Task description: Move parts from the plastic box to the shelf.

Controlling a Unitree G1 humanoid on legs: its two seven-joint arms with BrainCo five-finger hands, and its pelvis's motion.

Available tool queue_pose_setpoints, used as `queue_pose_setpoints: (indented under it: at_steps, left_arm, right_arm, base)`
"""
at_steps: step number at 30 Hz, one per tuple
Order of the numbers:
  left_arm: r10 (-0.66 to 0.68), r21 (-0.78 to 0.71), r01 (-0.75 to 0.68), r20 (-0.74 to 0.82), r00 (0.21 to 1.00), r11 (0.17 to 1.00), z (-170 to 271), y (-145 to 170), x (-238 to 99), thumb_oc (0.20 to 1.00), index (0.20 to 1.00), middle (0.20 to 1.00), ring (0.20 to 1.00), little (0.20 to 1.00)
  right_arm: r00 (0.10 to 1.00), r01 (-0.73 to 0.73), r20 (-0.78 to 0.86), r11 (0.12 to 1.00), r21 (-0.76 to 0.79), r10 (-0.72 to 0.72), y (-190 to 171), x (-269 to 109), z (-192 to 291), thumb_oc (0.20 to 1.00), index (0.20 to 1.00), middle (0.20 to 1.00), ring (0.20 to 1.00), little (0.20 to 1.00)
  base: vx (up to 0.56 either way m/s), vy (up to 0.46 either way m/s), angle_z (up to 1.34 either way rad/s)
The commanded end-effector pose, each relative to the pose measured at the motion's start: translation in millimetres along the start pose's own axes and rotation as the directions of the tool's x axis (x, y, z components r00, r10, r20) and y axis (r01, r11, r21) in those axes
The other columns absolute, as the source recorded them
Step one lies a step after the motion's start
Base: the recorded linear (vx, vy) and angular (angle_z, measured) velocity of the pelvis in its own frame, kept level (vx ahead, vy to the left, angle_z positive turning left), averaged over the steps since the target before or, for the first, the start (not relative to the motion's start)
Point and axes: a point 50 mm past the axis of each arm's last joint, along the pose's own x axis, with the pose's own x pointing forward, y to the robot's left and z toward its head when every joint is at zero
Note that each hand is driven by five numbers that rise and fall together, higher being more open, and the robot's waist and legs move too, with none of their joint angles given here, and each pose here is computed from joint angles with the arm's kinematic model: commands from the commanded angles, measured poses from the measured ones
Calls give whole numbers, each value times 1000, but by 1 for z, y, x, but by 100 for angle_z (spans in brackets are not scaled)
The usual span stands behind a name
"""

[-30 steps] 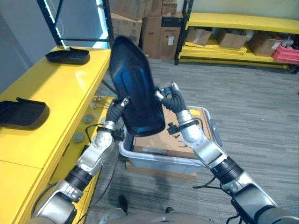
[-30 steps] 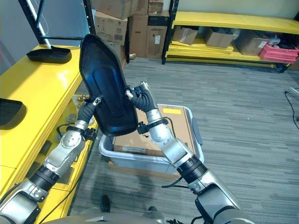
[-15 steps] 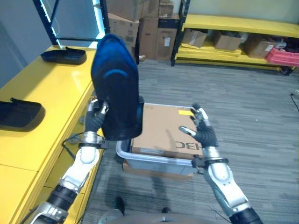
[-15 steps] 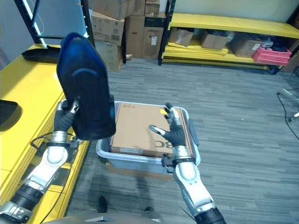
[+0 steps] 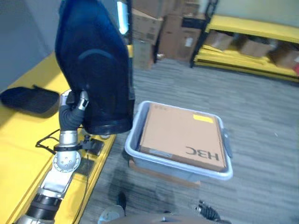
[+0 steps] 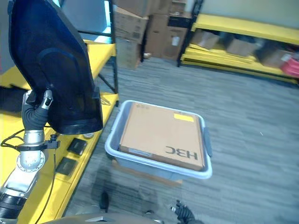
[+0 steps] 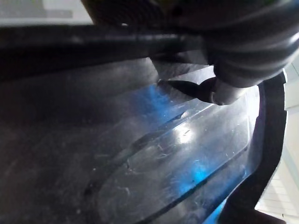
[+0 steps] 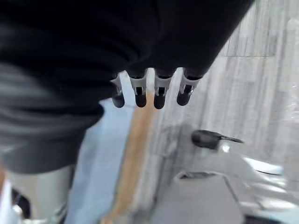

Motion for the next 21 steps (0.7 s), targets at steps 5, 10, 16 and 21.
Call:
queue_pose_setpoints:
  at_steps: [5,10,16,21]
  left_arm:
    - [28,-64,-13,240,970,998,43,11,38,200,200,200,200,200]
    - [-28,-88,48,212,977,995,40,9,34,200,200,200,200,200]
    - [44,-69,-30,205,978,997,37,11,26,200,200,200,200,200]
    - [22,-84,-4,206,978,996,41,8,30,200,200,200,200,200]
  right_arm:
    - [962,-83,-255,995,58,95,6,10,-10,1000,1000,1000,1000,1000]
    - [944,-39,-326,999,3,38,1,12,-5,1000,1000,1000,1000,1000]
    - [951,0,-309,999,-48,-15,-12,16,19,1000,1000,1000,1000,1000]
    - [940,19,-340,998,-60,-38,-20,13,13,1000,1000,1000,1000,1000]
  base:
    - [-36,-157,192]
    - [-119,-49,134]
    - [-131,221,59]
    - [-90,309,74]
